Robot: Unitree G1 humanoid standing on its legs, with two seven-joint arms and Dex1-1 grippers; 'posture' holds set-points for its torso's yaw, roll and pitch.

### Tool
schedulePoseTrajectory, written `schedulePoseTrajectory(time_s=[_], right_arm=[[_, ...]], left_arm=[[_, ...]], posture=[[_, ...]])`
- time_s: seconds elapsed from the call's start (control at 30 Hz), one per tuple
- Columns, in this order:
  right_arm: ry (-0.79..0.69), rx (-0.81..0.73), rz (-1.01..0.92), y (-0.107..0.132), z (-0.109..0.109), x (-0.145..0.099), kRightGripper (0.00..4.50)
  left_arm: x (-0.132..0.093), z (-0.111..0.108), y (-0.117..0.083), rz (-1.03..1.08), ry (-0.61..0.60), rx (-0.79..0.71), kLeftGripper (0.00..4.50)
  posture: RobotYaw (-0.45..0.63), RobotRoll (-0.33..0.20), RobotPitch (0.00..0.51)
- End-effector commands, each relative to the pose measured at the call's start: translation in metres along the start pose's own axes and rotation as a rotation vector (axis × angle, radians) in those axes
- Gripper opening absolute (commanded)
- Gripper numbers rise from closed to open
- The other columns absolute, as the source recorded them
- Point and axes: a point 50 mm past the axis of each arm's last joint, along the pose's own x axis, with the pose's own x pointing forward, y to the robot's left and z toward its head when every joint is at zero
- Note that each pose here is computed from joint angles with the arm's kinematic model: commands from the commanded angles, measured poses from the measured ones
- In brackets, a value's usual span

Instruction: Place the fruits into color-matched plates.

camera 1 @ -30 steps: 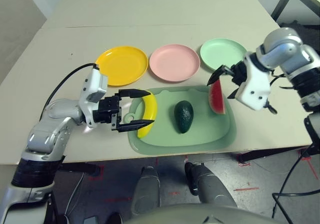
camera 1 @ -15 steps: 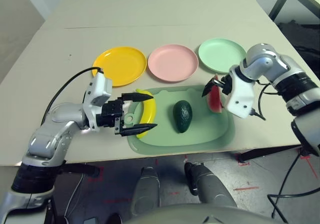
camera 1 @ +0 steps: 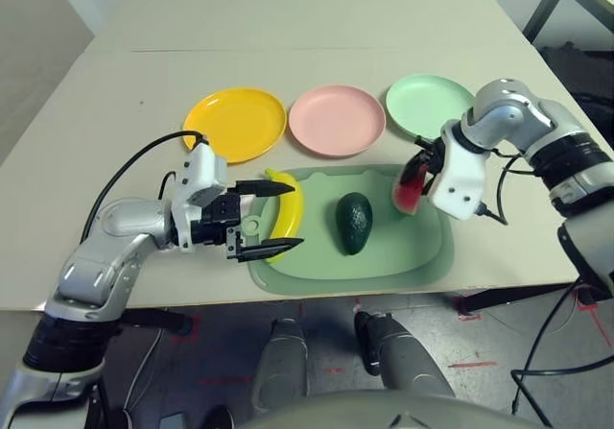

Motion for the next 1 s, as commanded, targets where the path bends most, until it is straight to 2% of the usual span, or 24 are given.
schedulePoseTrajectory(time_s=[0.03, 0.3, 0.53, 0.67, 0.8, 1.0], right_arm=[[-0.020, 0.022, 0.015, 0.004, 0.001, 0.002, 1.67], [-0.001, 0.108, -0.035, -0.016, -0.002, -0.032, 1.67], [-0.017, 0.132, -0.033, -0.021, 0.004, -0.038, 1.67], [-0.011, 0.148, -0.090, -0.036, 0.002, -0.049, 1.67], [-0.008, 0.167, -0.290, -0.070, -0.003, -0.059, 1.67], [0.002, 0.258, -0.599, -0.112, -0.012, -0.042, 1.67]], left_arm=[[0.000, -0.004, 0.000, 0.003, 0.022, 0.000, 4.50], [-0.003, -0.009, 0.004, 0.043, 0.035, -0.006, 4.50], [-0.002, -0.012, 0.006, 0.061, 0.029, -0.008, 4.50], [-0.004, -0.012, 0.010, 0.118, 0.015, -0.019, 4.50], [-0.004, -0.010, 0.018, 0.241, -0.010, -0.057, 4.50], [0.004, -0.009, 0.031, 0.398, 0.028, -0.034, 4.50]], posture=[[0.01, 0.000, 0.194], [0.00, 0.000, 0.189], [0.00, 0.000, 0.185], [0.00, 0.000, 0.185], [0.01, 0.000, 0.183], [0.02, 0.000, 0.185]])
